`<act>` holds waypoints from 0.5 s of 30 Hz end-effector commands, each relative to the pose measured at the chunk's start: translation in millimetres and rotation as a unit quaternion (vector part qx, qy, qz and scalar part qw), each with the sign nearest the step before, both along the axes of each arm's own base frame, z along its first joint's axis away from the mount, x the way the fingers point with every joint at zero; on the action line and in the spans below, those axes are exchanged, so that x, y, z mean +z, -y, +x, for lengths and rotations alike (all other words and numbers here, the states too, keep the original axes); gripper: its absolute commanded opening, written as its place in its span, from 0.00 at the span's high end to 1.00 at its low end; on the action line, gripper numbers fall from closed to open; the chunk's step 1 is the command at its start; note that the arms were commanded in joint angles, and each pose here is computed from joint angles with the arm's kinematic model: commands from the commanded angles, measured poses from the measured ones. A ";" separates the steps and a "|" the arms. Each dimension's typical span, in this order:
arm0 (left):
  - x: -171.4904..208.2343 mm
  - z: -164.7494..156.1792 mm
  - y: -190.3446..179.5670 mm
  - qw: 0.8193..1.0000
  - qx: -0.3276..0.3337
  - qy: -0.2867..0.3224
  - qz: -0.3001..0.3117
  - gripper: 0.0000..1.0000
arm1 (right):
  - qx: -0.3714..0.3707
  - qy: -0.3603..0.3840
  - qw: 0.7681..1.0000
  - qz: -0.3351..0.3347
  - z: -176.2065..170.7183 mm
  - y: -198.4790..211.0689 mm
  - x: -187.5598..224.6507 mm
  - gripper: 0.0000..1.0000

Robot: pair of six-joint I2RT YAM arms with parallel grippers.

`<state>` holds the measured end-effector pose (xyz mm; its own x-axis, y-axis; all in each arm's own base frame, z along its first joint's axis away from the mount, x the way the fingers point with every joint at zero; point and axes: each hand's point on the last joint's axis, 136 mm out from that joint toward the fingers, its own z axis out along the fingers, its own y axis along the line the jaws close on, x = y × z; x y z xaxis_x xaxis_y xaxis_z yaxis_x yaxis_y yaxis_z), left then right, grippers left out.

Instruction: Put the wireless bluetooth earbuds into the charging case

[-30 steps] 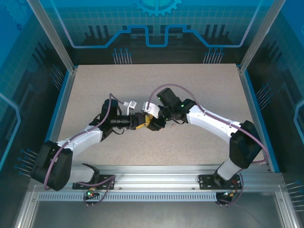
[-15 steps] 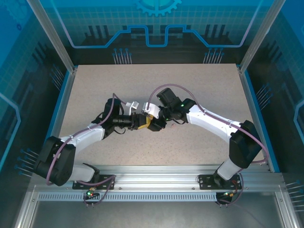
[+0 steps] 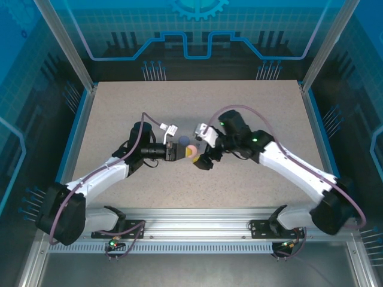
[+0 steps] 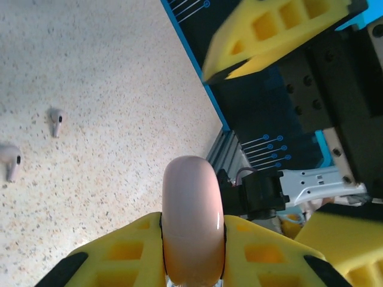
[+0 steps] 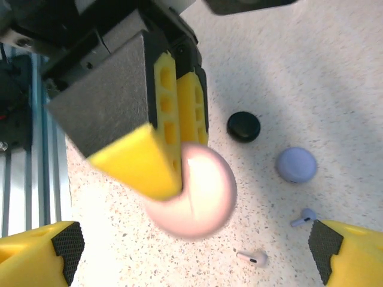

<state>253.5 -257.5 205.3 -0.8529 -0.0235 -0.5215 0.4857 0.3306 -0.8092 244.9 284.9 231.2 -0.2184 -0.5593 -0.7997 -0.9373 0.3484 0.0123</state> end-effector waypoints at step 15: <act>50.3 -34.6 13.7 0.896 -0.024 0.438 0.068 0.87 | -0.037 0.044 0.989 0.139 -20.9 38.0 49.6 0.00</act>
